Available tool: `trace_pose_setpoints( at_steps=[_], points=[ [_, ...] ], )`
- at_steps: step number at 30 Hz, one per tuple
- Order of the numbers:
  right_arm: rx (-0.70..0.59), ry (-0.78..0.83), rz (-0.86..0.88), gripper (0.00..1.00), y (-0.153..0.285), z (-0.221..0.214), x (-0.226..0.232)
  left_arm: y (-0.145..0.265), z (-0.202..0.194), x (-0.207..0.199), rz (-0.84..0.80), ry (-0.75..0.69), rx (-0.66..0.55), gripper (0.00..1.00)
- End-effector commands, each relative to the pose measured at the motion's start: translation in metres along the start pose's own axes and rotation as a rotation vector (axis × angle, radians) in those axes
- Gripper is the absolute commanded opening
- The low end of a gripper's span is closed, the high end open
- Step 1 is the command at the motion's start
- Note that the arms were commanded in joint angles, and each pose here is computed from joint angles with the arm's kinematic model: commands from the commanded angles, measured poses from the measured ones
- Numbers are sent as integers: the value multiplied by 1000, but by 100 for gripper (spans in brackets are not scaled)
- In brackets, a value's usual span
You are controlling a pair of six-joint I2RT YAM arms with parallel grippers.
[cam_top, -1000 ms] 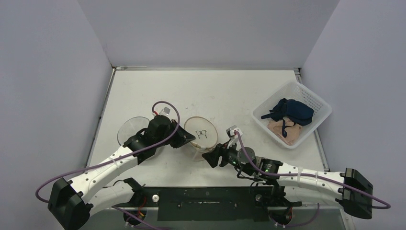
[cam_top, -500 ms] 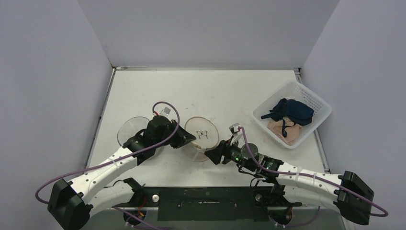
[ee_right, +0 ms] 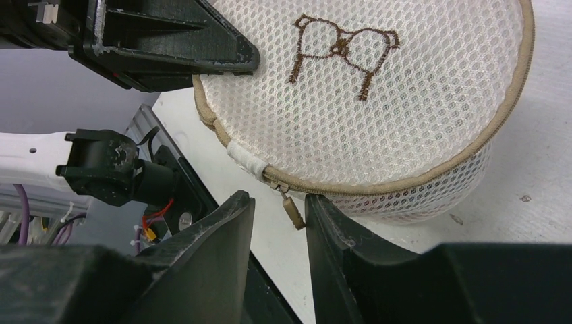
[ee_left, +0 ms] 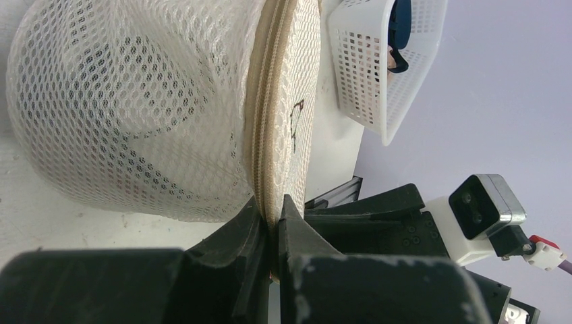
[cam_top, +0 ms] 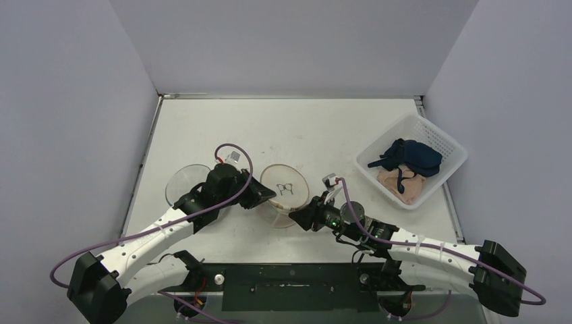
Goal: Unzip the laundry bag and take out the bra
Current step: Unzip the laundry bag at the center of the board.
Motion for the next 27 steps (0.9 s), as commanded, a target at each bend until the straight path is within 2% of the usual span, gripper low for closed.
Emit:
trace_pose_setpoints(
  at_steps=[1,16,27],
  points=[
    [-65,-9,53,33,2,13,9,5,6,-15,-93,-18,-31,0],
    [-64,-12,33,6,3,12,4,4,7,-15,-95,-17,-34,0],
    [-60,26,-114,5,17,8,-17,4,6,-15,-104,-26,-25,0]
  ],
)
Point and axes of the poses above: each gripper's point midway between its finger pads, its own y axis back along the fingers, its own x axis along the line the jaws close on, z = x × y, the point moved 7 cm from there along y, back along the fingers, and after that the axes turned 9 degrees about -y, right-handed, at the moved point
